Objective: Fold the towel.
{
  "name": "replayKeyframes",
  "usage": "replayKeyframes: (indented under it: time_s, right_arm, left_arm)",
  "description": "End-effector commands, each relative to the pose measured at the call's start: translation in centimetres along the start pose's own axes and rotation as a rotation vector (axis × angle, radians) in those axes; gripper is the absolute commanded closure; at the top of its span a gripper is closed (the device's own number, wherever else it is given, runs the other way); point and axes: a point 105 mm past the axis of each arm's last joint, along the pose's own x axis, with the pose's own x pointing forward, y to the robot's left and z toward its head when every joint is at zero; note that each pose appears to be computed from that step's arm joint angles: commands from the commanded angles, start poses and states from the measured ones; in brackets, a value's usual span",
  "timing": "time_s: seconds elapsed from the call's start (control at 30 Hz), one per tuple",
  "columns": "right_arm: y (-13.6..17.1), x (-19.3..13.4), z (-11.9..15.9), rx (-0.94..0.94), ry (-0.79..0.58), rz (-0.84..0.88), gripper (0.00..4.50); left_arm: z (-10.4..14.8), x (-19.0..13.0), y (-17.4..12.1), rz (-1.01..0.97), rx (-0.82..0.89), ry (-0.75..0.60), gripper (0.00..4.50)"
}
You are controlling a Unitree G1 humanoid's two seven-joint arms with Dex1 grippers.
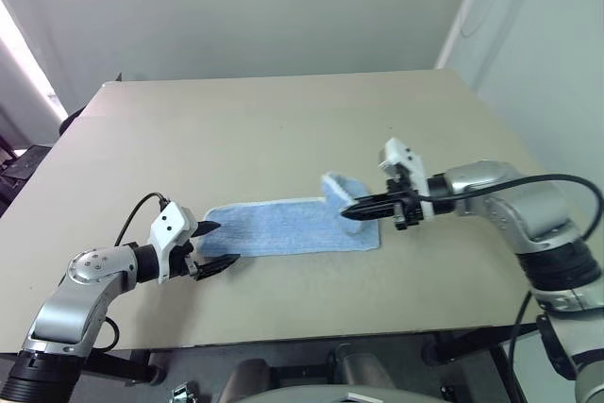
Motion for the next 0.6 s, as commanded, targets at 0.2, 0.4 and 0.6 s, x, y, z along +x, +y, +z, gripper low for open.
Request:
replayKeyframes:
  time_s: [0.2, 0.4, 0.6]
  right_arm:
    - [-2.3, 5.9, -0.3, 0.01, 0.059, -0.062, 4.49]
    - [-2.7, 6.3, -0.3, 0.031, 0.024, -0.068, 4.49]
    - [-1.2, 5.9, 1.1, 0.002, -0.065, 0.023, 3.47]
  left_arm:
    - [1.1, 0.0, 0.1, 0.015, 0.047, -0.017, 0.12]
    - [0.9, -0.3, 0.1, 0.021, 0.045, -0.004, 0.12]
    - [0.8, -0.4, 0.4, 0.026, 0.047, 0.003, 0.12]
